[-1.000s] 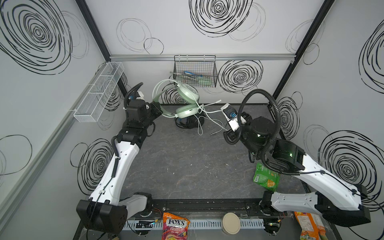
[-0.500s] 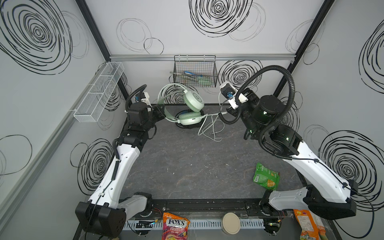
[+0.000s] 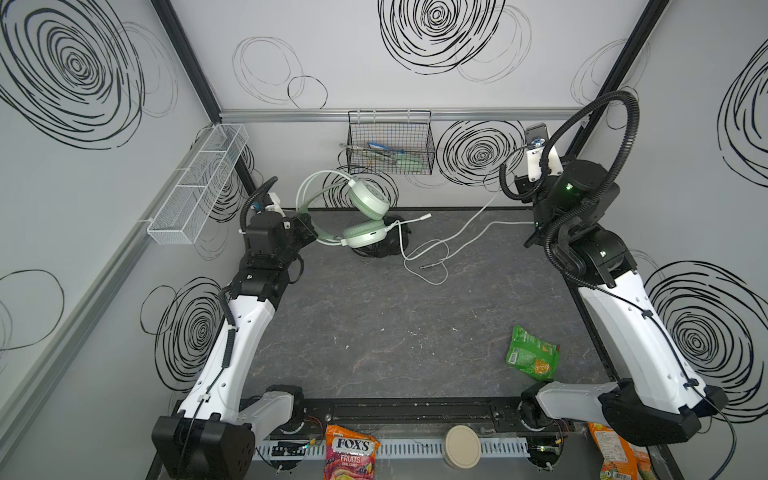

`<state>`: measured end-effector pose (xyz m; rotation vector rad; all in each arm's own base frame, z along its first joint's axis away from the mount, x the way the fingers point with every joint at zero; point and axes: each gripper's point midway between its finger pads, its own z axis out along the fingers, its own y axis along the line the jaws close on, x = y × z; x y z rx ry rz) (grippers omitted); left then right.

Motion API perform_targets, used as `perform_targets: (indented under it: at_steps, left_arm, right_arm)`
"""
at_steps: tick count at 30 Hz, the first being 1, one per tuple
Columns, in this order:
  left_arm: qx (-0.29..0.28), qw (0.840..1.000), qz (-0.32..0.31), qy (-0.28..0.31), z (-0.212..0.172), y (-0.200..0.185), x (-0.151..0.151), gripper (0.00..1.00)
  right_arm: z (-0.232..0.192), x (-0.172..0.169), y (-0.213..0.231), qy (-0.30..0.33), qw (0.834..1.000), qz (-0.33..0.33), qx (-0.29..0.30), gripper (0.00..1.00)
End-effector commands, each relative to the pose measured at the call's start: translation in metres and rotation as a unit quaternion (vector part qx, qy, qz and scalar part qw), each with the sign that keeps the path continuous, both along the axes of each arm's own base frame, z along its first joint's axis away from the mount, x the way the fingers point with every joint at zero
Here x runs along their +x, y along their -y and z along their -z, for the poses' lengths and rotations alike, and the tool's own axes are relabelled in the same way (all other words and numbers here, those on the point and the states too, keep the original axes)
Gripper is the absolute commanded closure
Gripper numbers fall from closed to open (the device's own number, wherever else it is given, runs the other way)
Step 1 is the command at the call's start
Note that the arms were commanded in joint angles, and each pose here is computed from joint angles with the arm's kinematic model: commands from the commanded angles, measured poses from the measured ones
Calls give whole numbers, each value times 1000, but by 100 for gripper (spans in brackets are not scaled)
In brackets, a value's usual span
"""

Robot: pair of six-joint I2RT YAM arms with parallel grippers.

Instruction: Wrap the headphones

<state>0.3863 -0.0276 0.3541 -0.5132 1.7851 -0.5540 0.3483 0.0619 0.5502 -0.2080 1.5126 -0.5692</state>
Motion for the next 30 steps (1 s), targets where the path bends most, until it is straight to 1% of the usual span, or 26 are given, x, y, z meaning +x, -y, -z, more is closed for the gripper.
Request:
perform_targets:
  at_steps: [1, 5, 7, 9, 10, 13, 15, 16, 17, 18, 19, 20, 21, 22, 25, 26, 27, 30]
  left_arm:
    - [-43, 991, 39, 124, -80, 14, -7, 100]
    - [-91, 982, 65, 153, -117, 28, -12, 100]
    - [-107, 979, 68, 161, -133, 32, -15, 100]
    - [-111, 977, 59, 172, -149, 31, -18, 100]
    - [-112, 976, 55, 177, -156, 31, -19, 100]
    - [-116, 976, 52, 179, -166, 32, -18, 100]
    - [-116, 976, 52, 177, -169, 35, -16, 100]
    - [-115, 976, 52, 176, -169, 37, -15, 100]
    - [-114, 977, 47, 174, -170, 38, -15, 100]
    - [-112, 978, 43, 173, -170, 39, -15, 100]
    - [-109, 979, 39, 170, -169, 39, -15, 100]
    - [-107, 980, 35, 166, -167, 40, -15, 100]
    - [-104, 981, 31, 162, -165, 39, -14, 100]
    - [-101, 982, 25, 159, -164, 39, -14, 100]
    - [-97, 983, 12, 153, -161, 39, -13, 100]
    - [-94, 984, 11, 151, -160, 40, -12, 100]
    - [-90, 985, 8, 147, -160, 41, -11, 100]
    - [-84, 986, 8, 143, -160, 45, -10, 100]
  right_arm:
    - [27, -1, 19, -21, 998, 23, 46, 100]
    - [87, 12, 21, -85, 990, -3, 116, 100]
    - [110, 13, 16, -103, 985, -21, 135, 100]
    - [131, 13, 10, -123, 980, -40, 151, 100]
    - [142, 13, 5, -134, 977, -53, 160, 97]
    - [171, 11, -17, -157, 963, -115, 187, 82]
    - [193, 8, -37, -175, 948, -167, 207, 71]
    - [202, 4, -48, -181, 939, -201, 213, 62]
    - [207, -3, -60, -182, 929, -239, 218, 50]
    - [209, -11, -70, -178, 919, -273, 222, 39]
    - [206, -20, -78, -170, 910, -304, 226, 26]
    - [202, -28, -82, -162, 905, -322, 227, 16]
    - [200, -34, -84, -159, 904, -327, 224, 12]
    - [200, -39, -85, -162, 906, -328, 215, 9]
    - [194, -56, -86, -164, 912, -328, 183, 2]
    - [189, -61, -87, -160, 914, -330, 176, 2]
    - [183, -68, -90, -156, 913, -337, 169, 3]
    - [165, -88, -114, -150, 898, -384, 155, 3]
